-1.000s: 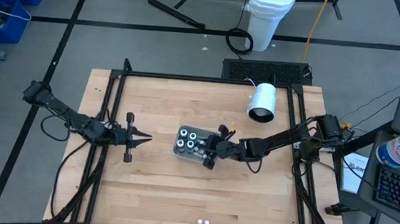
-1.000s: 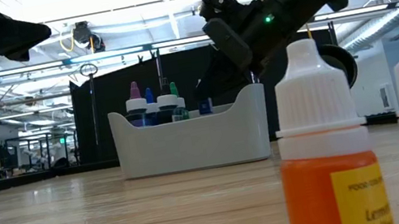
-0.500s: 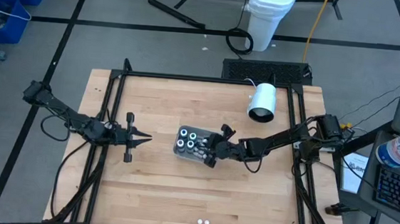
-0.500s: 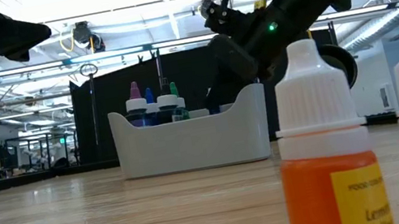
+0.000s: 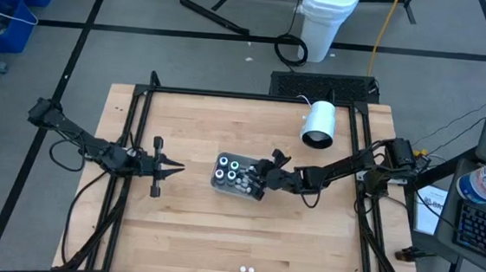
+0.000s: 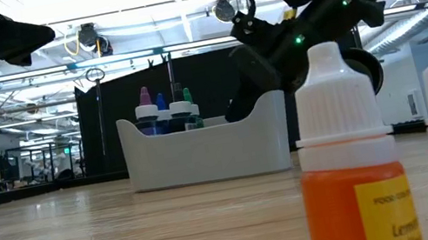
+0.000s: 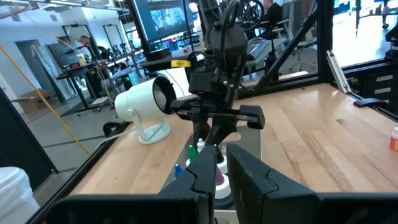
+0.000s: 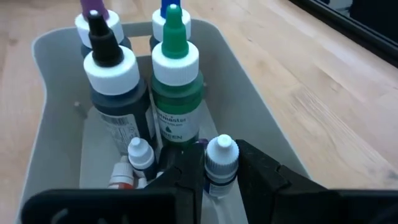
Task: Pick & Place food coloring
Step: Put the blue food coloring bottle into the gray bin
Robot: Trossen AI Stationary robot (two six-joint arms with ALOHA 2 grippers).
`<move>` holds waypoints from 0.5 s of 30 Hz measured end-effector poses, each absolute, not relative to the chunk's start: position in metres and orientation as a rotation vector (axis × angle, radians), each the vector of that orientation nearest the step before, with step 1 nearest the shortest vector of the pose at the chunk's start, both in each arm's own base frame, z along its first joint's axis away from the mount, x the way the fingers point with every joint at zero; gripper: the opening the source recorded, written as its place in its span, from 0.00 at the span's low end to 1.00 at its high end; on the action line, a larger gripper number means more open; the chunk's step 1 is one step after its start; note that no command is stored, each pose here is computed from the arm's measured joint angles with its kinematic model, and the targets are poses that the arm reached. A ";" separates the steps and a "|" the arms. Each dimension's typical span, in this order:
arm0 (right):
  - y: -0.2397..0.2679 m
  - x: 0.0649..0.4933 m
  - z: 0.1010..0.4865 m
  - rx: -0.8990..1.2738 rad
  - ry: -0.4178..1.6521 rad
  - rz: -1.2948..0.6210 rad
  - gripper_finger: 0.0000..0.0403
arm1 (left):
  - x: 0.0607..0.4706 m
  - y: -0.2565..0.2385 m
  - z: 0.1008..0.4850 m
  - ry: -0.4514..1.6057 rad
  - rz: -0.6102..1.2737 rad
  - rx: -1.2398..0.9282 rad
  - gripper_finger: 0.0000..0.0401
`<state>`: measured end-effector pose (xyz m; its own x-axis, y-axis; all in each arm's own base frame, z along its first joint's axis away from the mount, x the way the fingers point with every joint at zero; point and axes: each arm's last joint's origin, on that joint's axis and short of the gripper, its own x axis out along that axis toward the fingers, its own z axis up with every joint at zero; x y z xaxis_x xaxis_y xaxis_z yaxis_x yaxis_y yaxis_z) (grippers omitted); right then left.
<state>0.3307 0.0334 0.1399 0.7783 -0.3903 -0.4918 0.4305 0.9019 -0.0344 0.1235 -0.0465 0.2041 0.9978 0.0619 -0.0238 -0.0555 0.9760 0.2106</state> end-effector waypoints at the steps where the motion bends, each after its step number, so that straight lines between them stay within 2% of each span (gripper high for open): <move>1: 0.033 0.331 0.140 0.082 0.511 -0.440 0.16 | 0.124 -0.046 0.204 0.031 0.059 0.211 0.12; 15: 0.034 0.331 0.141 0.086 0.504 -0.412 0.21 | 0.124 -0.046 0.204 0.030 0.059 0.211 0.12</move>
